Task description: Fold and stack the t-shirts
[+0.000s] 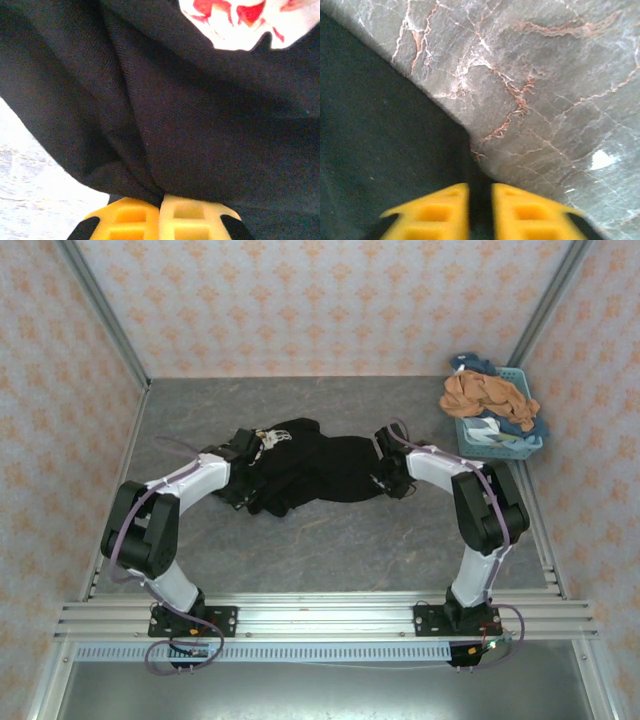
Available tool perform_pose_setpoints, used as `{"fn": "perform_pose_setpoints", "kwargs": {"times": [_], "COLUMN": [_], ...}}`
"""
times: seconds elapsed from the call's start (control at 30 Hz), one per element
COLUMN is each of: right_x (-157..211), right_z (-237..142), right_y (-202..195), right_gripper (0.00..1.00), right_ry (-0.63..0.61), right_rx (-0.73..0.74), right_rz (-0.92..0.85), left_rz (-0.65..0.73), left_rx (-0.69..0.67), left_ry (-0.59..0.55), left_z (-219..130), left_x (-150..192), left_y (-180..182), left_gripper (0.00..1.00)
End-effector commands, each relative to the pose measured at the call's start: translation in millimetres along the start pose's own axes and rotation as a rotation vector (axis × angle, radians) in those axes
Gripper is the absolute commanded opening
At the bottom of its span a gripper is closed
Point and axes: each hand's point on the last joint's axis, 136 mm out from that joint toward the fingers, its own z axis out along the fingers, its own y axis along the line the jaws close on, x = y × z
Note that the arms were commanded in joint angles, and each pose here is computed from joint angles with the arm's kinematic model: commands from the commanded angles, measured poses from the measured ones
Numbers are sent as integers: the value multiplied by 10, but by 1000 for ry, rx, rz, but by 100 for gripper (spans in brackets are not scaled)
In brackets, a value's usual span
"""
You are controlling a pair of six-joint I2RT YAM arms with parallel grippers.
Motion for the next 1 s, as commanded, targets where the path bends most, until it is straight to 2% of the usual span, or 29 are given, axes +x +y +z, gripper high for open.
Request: {"fn": "perform_pose_setpoints", "kwargs": {"times": [0.0,0.03,0.2,0.23,0.27,0.33,0.37,0.47,0.53,0.63,0.73,0.87,0.97], "right_x": [9,-31,-400,-487,-577,-717,-778,-853,-824,-625,-456,-276,-189], "right_z": [106,68,-468,-621,-810,-1120,-1294,-1674,-1827,-1892,-1912,-1915,-1959], "right_y": [-80,-62,54,93,147,266,354,681,947,1337,1590,1753,1776], "right_gripper": [4,0,0,0,0,0,0,0,0,0,0,0,0], "right_ry": [14,0,-184,-229,-278,-360,-399,-454,-433,-290,-160,-12,49], "right_rx": [57,57,52,46,27,-20,-60,-211,-329,-484,-602,-680,-715], "right_rz": [35,36,-1,-14,-29,-55,-71,-135,-178,-239,-229,-195,-157], "left_rz": [28,36,70,82,100,155,200,347,455,620,702,766,806], "left_rx": [-81,-88,-121,-106,-83,-35,4,162,297,469,571,548,535], "left_ry": [-66,-68,-80,-83,-90,-128,-152,-214,-236,-269,-304,-396,-459], "left_z": [-203,-231,-380,-426,-484,-676,-801,-1184,-1421,-1706,-1791,-1576,-1402], "left_x": [-106,-93,-44,-39,-41,-62,-66,-8,117,397,617,648,618], "left_y": [220,265,464,442,393,230,88,-482,-940,-1577,-2000,-2257,-2375], "left_gripper": [2,2,4,13,27,46,53,66,72,78,83,85,88]}}
